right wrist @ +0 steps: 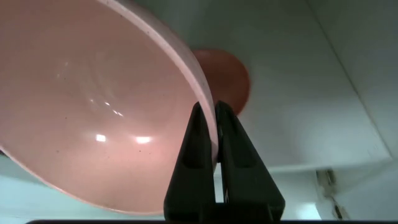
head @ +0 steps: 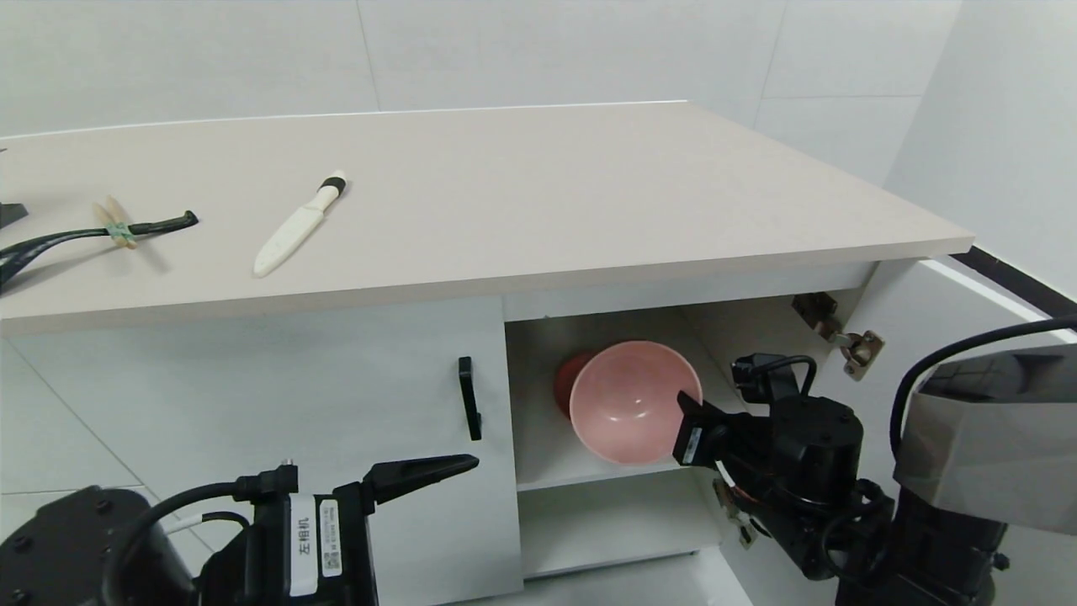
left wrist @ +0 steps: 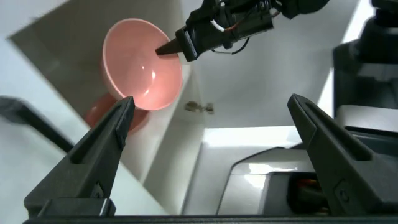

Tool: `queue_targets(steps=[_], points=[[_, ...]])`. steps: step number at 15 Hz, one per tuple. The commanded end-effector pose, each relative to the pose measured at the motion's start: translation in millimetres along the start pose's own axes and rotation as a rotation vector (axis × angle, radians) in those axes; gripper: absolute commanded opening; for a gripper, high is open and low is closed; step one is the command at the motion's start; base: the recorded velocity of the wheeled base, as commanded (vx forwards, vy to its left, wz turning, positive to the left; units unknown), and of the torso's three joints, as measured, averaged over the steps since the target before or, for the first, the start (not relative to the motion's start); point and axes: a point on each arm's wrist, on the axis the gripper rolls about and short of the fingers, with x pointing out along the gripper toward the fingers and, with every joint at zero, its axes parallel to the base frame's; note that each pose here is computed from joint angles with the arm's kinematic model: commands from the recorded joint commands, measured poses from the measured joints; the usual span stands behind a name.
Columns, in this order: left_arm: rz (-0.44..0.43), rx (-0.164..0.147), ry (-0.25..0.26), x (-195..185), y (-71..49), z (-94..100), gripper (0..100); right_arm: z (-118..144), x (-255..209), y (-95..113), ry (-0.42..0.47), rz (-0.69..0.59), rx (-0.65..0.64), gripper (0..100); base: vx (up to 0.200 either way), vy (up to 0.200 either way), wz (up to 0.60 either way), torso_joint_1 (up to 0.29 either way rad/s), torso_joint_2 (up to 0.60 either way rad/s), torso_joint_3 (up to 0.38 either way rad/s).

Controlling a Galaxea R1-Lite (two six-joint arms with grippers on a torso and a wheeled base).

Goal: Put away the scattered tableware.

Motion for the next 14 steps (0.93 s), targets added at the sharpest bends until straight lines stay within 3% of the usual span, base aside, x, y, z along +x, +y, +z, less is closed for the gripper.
queue_targets(steps=[1, 6, 10, 12, 14], points=[[0.035, 0.011, -0.024, -6.3, 4.1, 4.9, 100, -4.4, 17.0, -5.7, 0.007, 0.017, 0.0, 0, 0.0, 0.0, 0.0, 0.0, 0.0, 0.0], [0.048, 0.043, -0.099, -18.4, 1.8, 20.9, 100, -12.2, 35.4, -19.2, 0.021, 0.002, 0.002, 0, 0.0, 0.0, 0.0, 0.0, 0.0, 0.0], [0.058, 0.004, -0.015, -50.2, -6.1, 24.5, 100, -15.1, 60.8, -24.7, -0.002, 0.031, -0.013, 0, 0.0, 0.0, 0.0, 0.0, 0.0, 0.0], [0.093, -0.037, 0.035, -75.3, -12.1, 23.7, 100, -20.2, 66.2, -24.1, 0.002, 0.037, -0.014, 0, 0.0, 0.0, 0.0, 0.0, 0.0, 0.0], [0.107, -0.099, 0.023, -88.2, -16.6, 27.0, 100, -25.1, 72.2, -24.3, 0.007, 0.049, -0.018, 0, 0.0, 0.0, 0.0, 0.0, 0.0, 0.0]])
